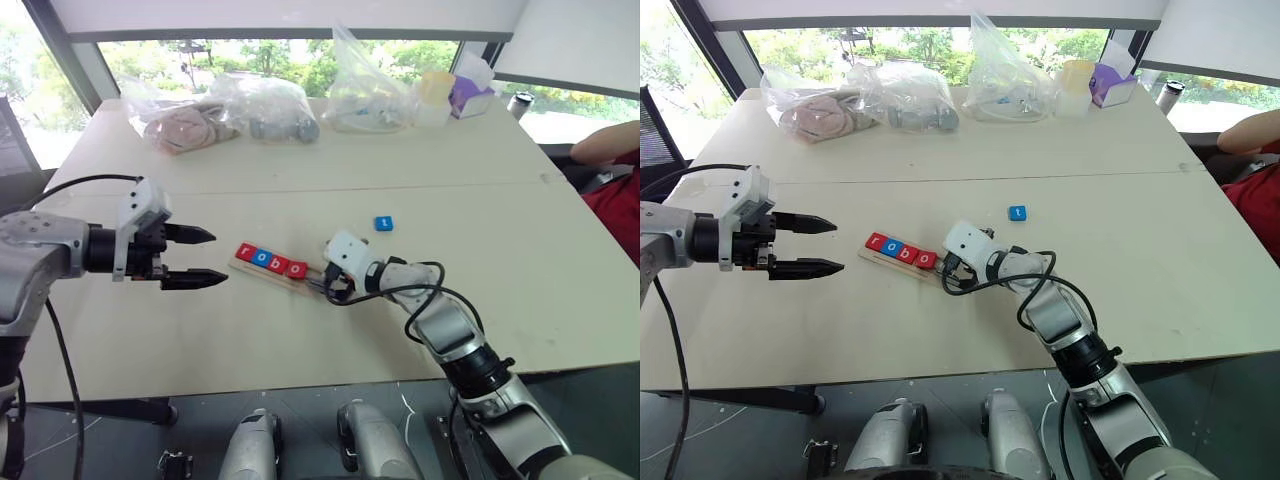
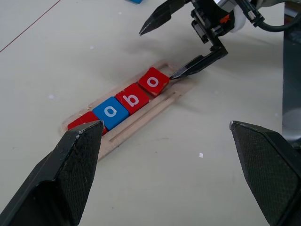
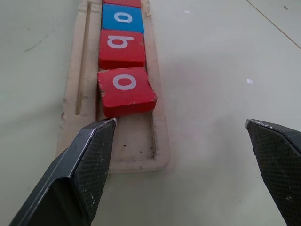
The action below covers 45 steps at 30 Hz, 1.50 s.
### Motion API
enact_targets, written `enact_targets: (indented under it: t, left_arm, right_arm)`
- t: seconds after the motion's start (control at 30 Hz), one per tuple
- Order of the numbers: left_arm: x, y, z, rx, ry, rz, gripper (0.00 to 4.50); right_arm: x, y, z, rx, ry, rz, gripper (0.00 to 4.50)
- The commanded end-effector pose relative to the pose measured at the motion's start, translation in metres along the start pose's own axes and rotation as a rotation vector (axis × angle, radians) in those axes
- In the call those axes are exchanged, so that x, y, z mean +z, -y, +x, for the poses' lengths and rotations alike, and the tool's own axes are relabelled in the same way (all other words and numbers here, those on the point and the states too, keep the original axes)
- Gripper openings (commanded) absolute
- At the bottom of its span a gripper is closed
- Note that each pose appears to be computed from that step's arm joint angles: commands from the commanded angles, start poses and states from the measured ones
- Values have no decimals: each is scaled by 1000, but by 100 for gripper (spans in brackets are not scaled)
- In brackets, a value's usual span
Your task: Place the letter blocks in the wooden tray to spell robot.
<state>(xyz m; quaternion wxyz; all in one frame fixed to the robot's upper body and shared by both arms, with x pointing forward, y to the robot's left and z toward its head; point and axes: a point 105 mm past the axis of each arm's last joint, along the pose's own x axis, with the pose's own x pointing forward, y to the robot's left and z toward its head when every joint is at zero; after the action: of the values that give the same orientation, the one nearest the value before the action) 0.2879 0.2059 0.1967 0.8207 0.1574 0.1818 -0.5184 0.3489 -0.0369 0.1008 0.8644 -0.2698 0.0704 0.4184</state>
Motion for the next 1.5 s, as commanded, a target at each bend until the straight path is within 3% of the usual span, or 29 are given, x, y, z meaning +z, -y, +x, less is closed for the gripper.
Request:
enact_targets:
  t: [0.03,0.27,0.57,0.7,0.83,1.1,1.17,1.33,1.43,1.5]
  left_arm:
    - [7,1,-4,17,0,29,450]
    - [5,1,-4,23,1,21,450]
    - [4,0,-2,16,4,25,450]
    - [7,1,1,1,12,35,450]
    - [13,1,5,-11,32,43,450]
    - [43,0,2,-5,142,58,450]
    - [51,-7,-5,30,184,49,450]
    - [41,-15,-14,87,146,33,450]
    - [38,-14,-14,92,137,30,450]
    - [37,-13,-14,92,133,30,450]
  right_arm:
    - [21,3,4,-11,68,-28,445]
    - [30,0,5,-3,89,-47,445]
    - [25,15,-42,6,20,-130,445]
    - [18,63,-63,-222,2,-7,445]
    - [1,104,-66,-436,17,256,445]
    - [-39,117,-37,-560,-78,633,445]
    - [-50,117,-30,-586,-111,655,445]
    - [-72,122,-18,-632,-154,659,445]
    - [-76,120,-11,-616,-153,630,367]
    - [-76,119,-10,-611,-157,622,270]
